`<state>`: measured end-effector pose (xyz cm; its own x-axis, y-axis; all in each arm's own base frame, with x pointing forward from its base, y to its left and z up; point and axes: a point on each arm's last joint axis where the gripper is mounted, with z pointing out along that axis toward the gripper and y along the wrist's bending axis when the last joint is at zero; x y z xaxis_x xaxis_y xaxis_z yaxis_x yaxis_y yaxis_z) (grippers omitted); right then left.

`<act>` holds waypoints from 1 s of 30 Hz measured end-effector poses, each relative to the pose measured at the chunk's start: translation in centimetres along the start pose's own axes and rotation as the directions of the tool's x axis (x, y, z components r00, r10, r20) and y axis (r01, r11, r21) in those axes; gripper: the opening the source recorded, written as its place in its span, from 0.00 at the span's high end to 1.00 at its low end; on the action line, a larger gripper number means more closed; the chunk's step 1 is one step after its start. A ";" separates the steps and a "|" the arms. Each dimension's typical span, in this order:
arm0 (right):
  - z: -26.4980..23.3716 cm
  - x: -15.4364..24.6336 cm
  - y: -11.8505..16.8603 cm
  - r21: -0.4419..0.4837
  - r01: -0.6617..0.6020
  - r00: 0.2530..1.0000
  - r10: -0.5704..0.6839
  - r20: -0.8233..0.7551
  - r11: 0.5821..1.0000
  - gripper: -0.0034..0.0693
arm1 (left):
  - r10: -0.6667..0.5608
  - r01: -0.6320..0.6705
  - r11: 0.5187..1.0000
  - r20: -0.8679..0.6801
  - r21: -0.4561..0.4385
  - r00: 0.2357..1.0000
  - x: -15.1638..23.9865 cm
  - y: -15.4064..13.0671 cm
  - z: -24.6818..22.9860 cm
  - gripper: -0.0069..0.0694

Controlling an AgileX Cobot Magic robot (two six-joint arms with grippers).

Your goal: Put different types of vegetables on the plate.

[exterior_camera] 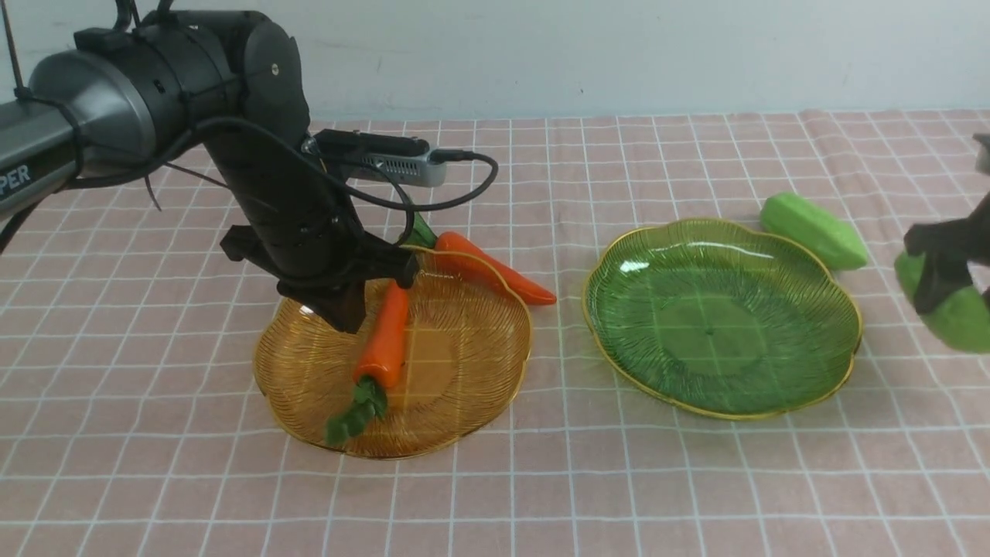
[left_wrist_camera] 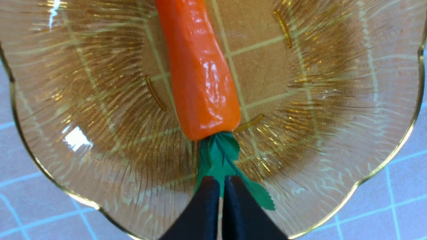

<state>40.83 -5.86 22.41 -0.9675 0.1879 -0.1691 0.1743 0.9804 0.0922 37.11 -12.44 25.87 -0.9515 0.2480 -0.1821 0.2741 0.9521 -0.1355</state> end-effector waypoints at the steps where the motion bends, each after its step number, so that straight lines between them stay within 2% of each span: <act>1: -0.8 -0.4 0.4 -0.029 -0.014 1.000 0.014 0.021 0.999 0.38 | 0.000 0.000 1.000 0.001 0.000 1.000 0.0 0.0 0.0 0.91; 5: -2.4 -0.6 2.9 -0.125 -0.018 0.998 0.025 0.058 0.992 0.38 | -0.006 0.005 1.000 0.013 0.015 1.000 0.0 -0.2 -0.2 0.91; 8: -2.2 -0.3 5.4 -0.175 0.037 0.998 -0.029 0.046 0.984 0.38 | -0.017 0.016 0.999 0.027 0.041 0.999 -0.2 -0.4 -0.3 0.91; 12: -1.2 0.4 8.6 -0.194 0.147 0.989 -0.144 0.026 0.970 0.38 | -0.033 0.030 0.997 0.037 0.074 0.999 -0.3 -0.7 -0.3 0.91; 15: 0.4 1.0 11.1 -0.164 0.247 0.968 -0.251 -0.008 0.955 0.36 | -0.039 0.035 0.995 0.036 0.089 0.999 -0.3 -0.9 -0.3 0.91; 19: 1.0 1.2 11.5 -0.143 0.273 0.960 -0.278 -0.021 0.951 0.26 | -0.038 0.035 0.995 0.035 0.089 0.999 -0.3 -0.9 -0.3 0.91; 22: 0.5 0.5 11.5 -0.112 0.295 0.956 -0.293 0.029 0.949 0.10 | -0.037 0.035 0.995 0.026 0.089 0.999 -0.2 -0.9 -0.3 0.91; 26: -0.8 -1.6 10.7 -0.033 0.298 0.943 -0.289 0.168 0.954 0.06 | -0.035 0.035 0.995 0.000 0.089 0.999 0.1 -0.9 -0.3 0.91; 27: -1.4 -3.0 9.7 -0.010 0.258 0.937 -0.248 0.246 0.966 0.06 | -0.033 0.034 0.995 -0.006 0.089 0.999 0.1 -0.9 -0.3 0.91; 30: -1.4 -5.4 7.9 -0.013 0.191 0.928 -0.176 0.328 0.981 0.07 | -0.031 0.034 0.995 -0.032 0.090 0.999 0.4 -0.9 -0.3 0.91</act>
<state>47.15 0.79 25.40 -0.8683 0.0211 -0.4955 -0.0162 0.9974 0.0708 36.48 -13.14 26.22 -0.9636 0.2238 -0.1465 0.2531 0.9401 -0.2285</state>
